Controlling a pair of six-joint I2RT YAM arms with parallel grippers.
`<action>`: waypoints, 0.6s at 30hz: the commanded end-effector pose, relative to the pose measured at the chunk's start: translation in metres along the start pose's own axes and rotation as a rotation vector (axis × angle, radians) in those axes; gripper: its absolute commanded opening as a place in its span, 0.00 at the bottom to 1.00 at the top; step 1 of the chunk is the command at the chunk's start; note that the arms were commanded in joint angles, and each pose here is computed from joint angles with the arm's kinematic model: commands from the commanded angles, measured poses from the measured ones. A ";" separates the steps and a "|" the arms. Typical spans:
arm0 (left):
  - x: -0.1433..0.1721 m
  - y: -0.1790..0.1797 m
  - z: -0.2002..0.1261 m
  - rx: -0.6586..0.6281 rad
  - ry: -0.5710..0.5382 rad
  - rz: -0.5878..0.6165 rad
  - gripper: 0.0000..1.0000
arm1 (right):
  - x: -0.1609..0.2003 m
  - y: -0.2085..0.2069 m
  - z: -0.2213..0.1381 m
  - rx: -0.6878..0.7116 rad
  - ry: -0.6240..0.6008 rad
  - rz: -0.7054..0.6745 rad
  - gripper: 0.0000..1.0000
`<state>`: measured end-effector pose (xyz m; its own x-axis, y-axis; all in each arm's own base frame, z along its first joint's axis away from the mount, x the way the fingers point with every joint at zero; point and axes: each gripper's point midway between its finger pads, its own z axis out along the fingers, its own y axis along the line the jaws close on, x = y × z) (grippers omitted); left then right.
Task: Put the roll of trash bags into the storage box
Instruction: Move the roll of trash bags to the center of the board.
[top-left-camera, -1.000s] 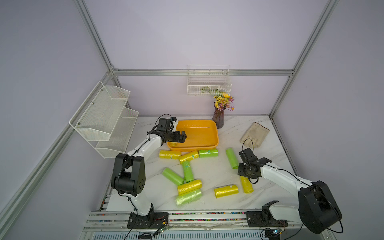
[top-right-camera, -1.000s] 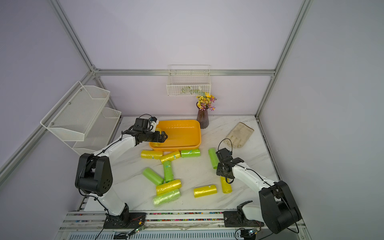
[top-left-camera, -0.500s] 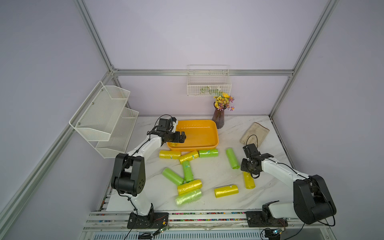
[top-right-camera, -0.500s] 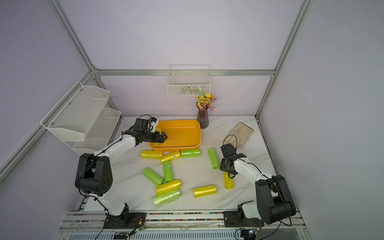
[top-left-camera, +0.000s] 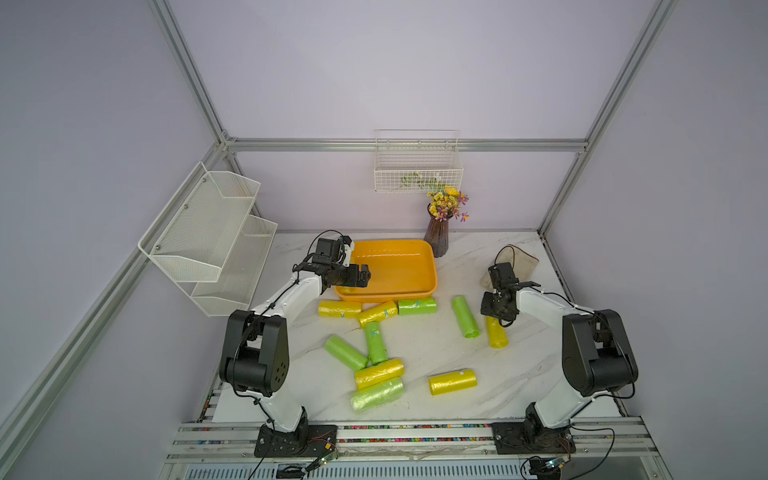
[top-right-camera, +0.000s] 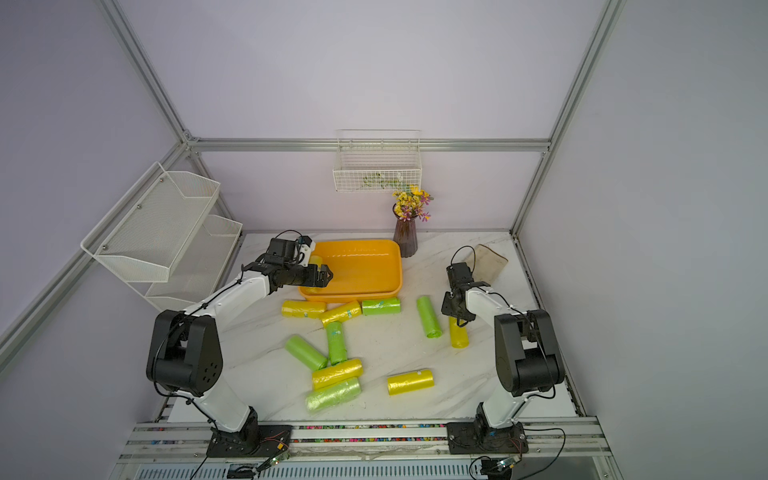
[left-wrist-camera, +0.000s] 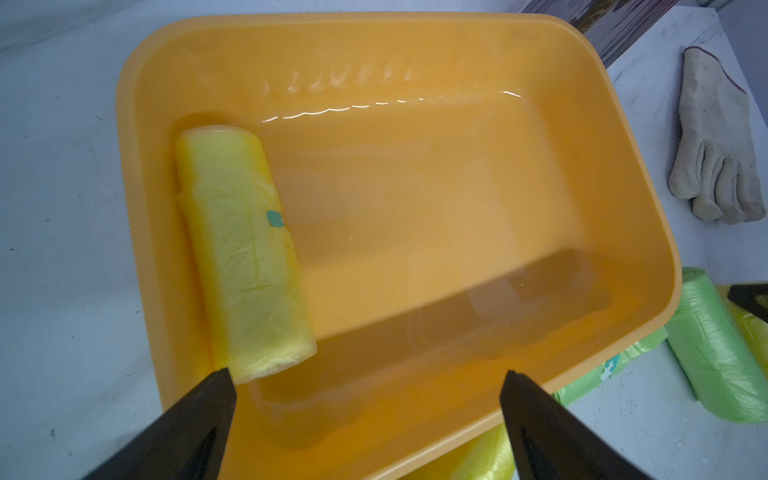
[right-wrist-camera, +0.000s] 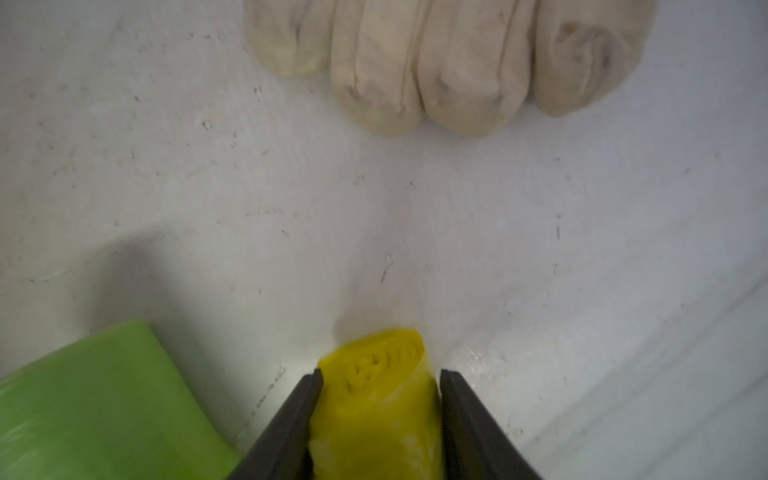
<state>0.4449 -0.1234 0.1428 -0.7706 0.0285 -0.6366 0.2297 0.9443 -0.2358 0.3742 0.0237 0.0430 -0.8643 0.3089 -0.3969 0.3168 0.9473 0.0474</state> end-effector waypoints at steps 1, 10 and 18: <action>-0.017 -0.006 -0.015 0.004 -0.066 0.014 1.00 | -0.010 0.009 0.007 -0.030 0.000 -0.023 0.50; -0.013 -0.004 -0.020 -0.010 -0.061 0.015 1.00 | 0.002 -0.003 0.002 0.009 0.033 -0.079 0.64; -0.017 -0.007 -0.019 0.004 -0.064 0.005 1.00 | 0.019 -0.010 -0.008 0.009 0.072 -0.137 0.74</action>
<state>0.4426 -0.1206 0.1446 -0.7683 0.0269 -0.6395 0.2213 0.9487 -0.2259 0.3642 0.0238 0.0375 -0.9113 0.2148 -0.3513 0.2270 0.9739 0.0065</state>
